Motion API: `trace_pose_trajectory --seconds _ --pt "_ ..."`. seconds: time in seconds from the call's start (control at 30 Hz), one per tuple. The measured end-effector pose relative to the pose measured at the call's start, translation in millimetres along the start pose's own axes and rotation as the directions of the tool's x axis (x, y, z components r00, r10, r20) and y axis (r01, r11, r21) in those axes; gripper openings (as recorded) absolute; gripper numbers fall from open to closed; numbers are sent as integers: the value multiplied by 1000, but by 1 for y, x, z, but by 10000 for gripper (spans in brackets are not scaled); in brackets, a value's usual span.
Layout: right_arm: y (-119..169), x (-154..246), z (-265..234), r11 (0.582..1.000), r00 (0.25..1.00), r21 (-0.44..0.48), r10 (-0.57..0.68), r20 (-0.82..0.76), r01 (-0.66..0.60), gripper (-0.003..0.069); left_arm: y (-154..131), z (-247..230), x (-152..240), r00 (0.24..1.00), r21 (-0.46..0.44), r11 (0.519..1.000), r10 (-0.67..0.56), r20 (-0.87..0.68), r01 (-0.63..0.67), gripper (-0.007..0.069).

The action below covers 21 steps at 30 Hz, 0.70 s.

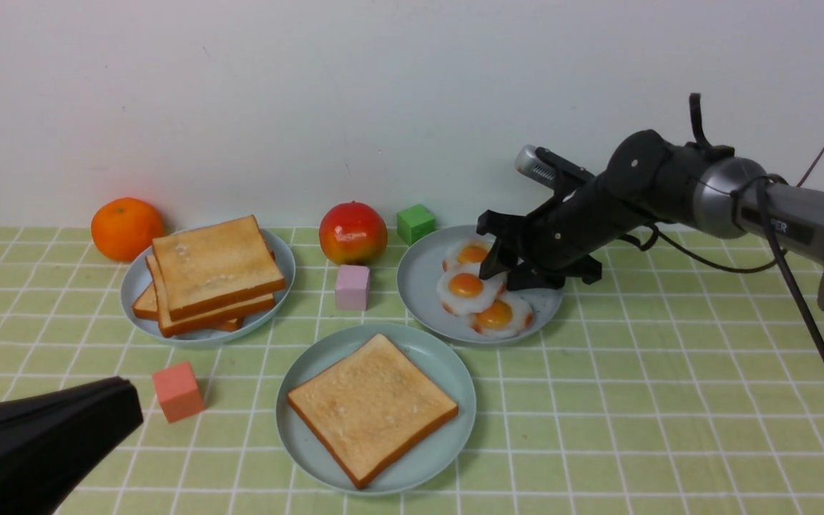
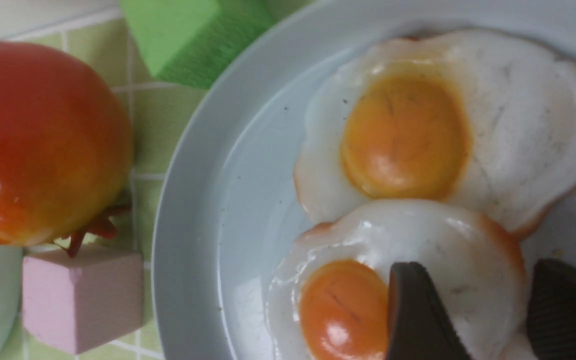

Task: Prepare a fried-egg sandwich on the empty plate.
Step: Use the right arm to grab a fried egg

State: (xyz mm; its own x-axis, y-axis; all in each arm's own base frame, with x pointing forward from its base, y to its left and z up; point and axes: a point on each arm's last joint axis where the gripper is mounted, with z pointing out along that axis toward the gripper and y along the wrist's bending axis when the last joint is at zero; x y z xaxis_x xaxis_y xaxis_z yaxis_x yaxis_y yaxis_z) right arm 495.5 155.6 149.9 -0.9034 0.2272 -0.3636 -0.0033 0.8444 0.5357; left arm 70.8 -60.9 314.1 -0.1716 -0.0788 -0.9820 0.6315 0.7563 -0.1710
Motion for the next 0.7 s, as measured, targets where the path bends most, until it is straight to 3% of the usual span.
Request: trace_pose_trajectory --seconds 0.27,0.7 --pt "0 -1 1 1000 1000 -5 7 6 -7 324 0 0 0 1000 0 1000 0 0 0 -13" --pt "11 -6 -16 999 999 -42 22 27 -21 70 0 0 0 1000 0 1000 0 0 0 -13"
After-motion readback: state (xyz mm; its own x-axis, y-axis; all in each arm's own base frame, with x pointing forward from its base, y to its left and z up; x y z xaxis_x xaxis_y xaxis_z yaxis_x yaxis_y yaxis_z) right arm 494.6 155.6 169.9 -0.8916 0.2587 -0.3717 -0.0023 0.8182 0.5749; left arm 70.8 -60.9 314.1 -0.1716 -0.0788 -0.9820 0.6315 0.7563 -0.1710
